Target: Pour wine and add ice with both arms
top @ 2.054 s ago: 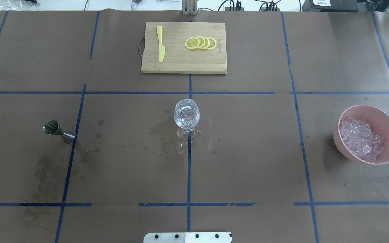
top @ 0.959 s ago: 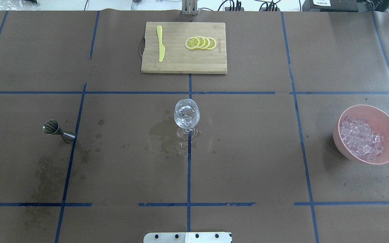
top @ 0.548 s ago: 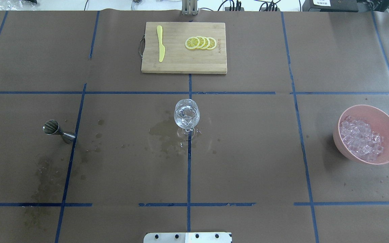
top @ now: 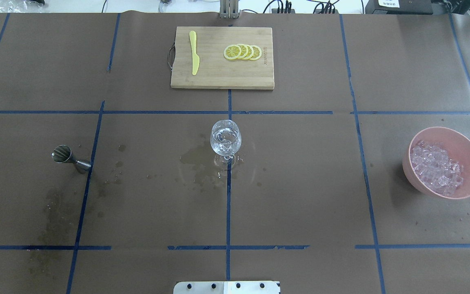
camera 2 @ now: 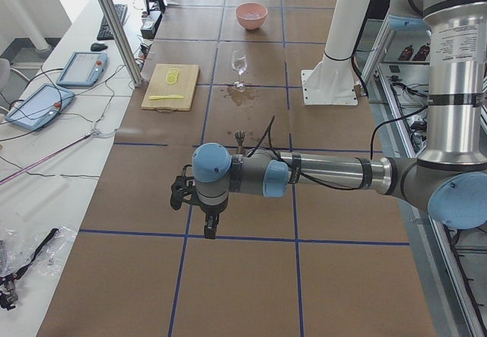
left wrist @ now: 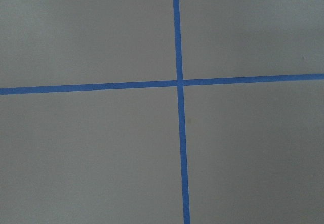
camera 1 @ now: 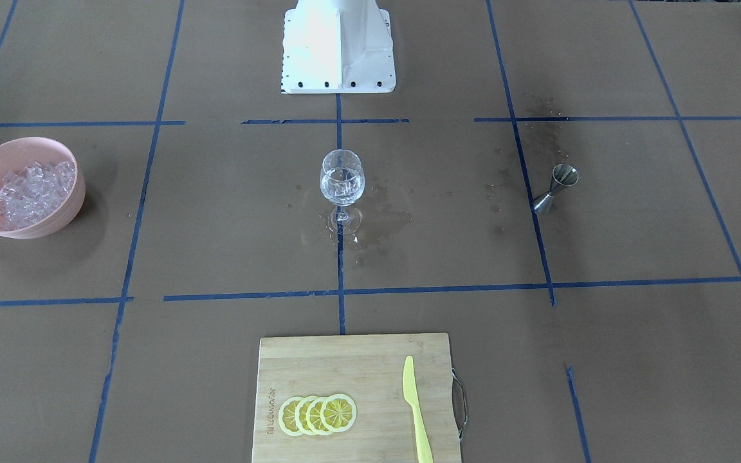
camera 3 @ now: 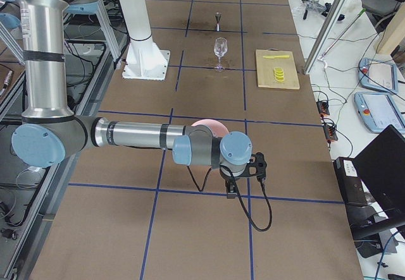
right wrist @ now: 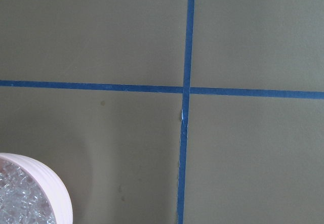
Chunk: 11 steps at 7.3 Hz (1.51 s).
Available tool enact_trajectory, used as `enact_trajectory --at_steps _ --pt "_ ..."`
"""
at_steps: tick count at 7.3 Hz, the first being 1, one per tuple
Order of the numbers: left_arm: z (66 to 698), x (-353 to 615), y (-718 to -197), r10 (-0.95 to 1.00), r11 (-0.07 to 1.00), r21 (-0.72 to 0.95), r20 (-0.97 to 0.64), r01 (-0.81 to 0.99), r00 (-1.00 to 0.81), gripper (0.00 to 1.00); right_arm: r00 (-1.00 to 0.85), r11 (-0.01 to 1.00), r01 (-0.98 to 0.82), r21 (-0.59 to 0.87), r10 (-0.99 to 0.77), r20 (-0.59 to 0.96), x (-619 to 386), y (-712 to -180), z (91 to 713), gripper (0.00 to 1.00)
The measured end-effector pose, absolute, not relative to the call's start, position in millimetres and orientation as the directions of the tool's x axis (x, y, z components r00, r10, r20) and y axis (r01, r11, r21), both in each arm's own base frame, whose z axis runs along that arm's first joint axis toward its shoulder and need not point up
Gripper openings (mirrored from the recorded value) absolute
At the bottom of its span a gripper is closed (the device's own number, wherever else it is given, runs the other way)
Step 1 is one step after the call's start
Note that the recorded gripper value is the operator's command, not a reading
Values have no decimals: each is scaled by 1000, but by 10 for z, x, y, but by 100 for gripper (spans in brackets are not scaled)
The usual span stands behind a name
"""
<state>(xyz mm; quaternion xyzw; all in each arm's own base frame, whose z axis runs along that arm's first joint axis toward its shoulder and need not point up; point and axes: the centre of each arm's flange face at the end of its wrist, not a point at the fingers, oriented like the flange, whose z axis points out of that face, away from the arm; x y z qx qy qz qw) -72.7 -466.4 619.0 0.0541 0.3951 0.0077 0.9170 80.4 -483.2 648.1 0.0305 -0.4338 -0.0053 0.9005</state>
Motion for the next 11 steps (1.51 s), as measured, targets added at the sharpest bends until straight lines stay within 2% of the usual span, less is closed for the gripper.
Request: enact_trajectory --at_steps 11 --pt "6196 -726 -4669 69 992 121 -723 28 688 100 641 996 -86 26 35 767 815 -4829 6278 100"
